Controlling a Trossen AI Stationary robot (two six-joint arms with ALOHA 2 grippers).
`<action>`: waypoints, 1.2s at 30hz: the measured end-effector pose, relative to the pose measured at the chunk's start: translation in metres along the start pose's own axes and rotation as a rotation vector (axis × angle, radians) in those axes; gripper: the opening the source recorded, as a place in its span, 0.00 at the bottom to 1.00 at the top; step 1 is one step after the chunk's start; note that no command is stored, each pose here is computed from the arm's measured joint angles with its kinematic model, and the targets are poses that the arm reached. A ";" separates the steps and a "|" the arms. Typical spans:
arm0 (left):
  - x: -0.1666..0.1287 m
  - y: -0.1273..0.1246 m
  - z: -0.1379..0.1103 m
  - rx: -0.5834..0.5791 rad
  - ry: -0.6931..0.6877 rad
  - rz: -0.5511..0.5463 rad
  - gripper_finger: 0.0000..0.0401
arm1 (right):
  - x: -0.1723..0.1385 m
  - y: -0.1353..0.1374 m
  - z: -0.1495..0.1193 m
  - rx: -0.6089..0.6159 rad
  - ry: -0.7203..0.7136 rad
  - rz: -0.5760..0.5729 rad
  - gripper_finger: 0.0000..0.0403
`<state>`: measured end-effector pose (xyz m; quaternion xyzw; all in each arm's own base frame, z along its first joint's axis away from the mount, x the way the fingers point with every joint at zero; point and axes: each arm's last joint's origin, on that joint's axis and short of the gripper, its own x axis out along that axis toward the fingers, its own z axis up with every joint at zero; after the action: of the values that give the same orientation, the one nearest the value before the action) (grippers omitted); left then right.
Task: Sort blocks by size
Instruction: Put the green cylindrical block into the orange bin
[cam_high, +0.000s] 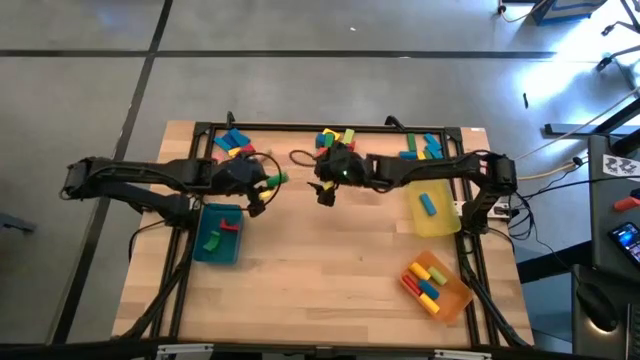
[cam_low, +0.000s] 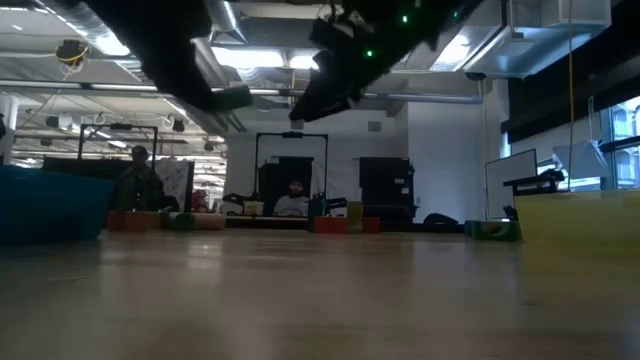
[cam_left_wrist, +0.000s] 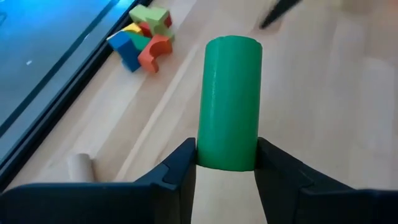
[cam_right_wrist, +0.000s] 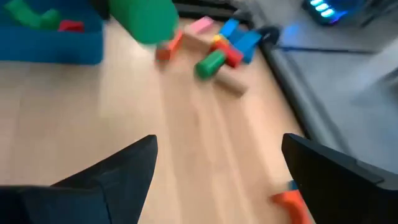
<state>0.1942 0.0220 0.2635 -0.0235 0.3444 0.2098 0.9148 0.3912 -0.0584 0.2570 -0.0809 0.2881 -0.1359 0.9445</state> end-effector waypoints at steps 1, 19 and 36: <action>-0.002 0.000 -0.004 0.001 -0.014 -0.007 0.30 | 0.002 -0.004 -0.001 0.015 -0.015 0.015 0.86; -0.013 0.000 -0.023 -0.057 -0.250 -0.089 0.30 | 0.000 0.002 0.012 0.044 -0.411 0.266 0.86; -0.021 -0.024 -0.008 -0.021 -0.432 -0.231 0.30 | -0.014 0.036 0.029 -0.019 -0.572 0.324 0.86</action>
<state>0.1847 -0.0094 0.2682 -0.0268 0.1338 0.1078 0.9848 0.4042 -0.0183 0.2794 -0.0779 0.0213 0.0470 0.9956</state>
